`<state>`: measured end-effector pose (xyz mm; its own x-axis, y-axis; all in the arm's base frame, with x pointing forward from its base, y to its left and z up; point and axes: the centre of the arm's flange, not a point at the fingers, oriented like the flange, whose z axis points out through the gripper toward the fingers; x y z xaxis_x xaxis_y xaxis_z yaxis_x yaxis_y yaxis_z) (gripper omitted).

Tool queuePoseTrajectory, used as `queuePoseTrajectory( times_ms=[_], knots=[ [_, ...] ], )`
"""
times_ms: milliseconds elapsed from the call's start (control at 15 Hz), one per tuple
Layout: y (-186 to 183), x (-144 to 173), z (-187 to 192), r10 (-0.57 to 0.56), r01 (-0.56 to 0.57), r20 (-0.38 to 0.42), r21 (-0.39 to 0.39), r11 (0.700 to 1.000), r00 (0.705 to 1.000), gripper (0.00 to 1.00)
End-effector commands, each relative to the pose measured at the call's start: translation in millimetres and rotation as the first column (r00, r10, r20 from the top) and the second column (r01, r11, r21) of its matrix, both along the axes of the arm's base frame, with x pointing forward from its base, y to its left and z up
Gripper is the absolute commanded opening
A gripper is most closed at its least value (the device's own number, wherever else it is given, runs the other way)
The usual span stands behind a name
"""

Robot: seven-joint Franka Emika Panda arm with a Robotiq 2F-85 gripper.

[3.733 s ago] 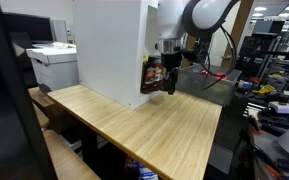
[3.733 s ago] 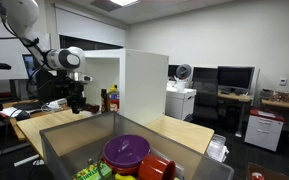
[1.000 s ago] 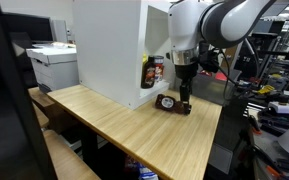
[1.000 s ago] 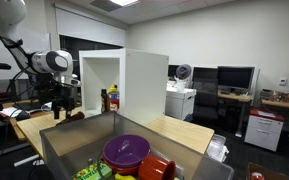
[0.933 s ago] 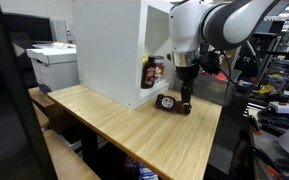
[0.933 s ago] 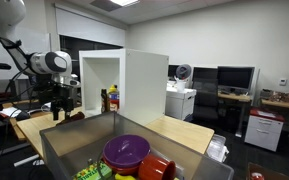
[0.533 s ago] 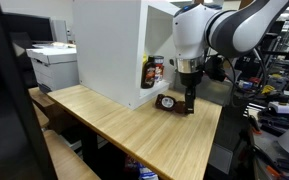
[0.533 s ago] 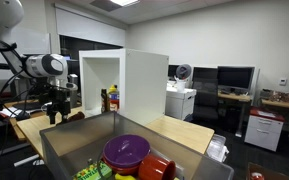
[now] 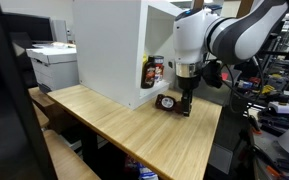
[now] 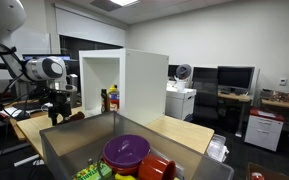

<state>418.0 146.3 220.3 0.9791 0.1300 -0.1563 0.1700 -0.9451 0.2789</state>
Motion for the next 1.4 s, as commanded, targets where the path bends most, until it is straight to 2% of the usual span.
queuePoseTrajectory(
  times_ms=[0,267,333,533,1333],
  knots=[
    [7.6,-12.5,-10.2,-0.029,0.029,0.026,0.009,1.0,0.999,1.0],
    [13.5,-31.8,-4.4,-0.004,0.004,0.006,-0.007,1.0,1.0,1.0],
    [11.9,-12.6,-9.4,0.001,-0.001,-0.004,-0.003,1.0,1.0,1.0],
    [14.9,-20.0,-11.3,0.012,-0.012,-0.012,-0.007,1.0,1.0,1.0],
    [16.9,-16.5,-12.0,0.003,-0.002,-0.01,0.018,1.0,1.0,1.0]
  ],
)
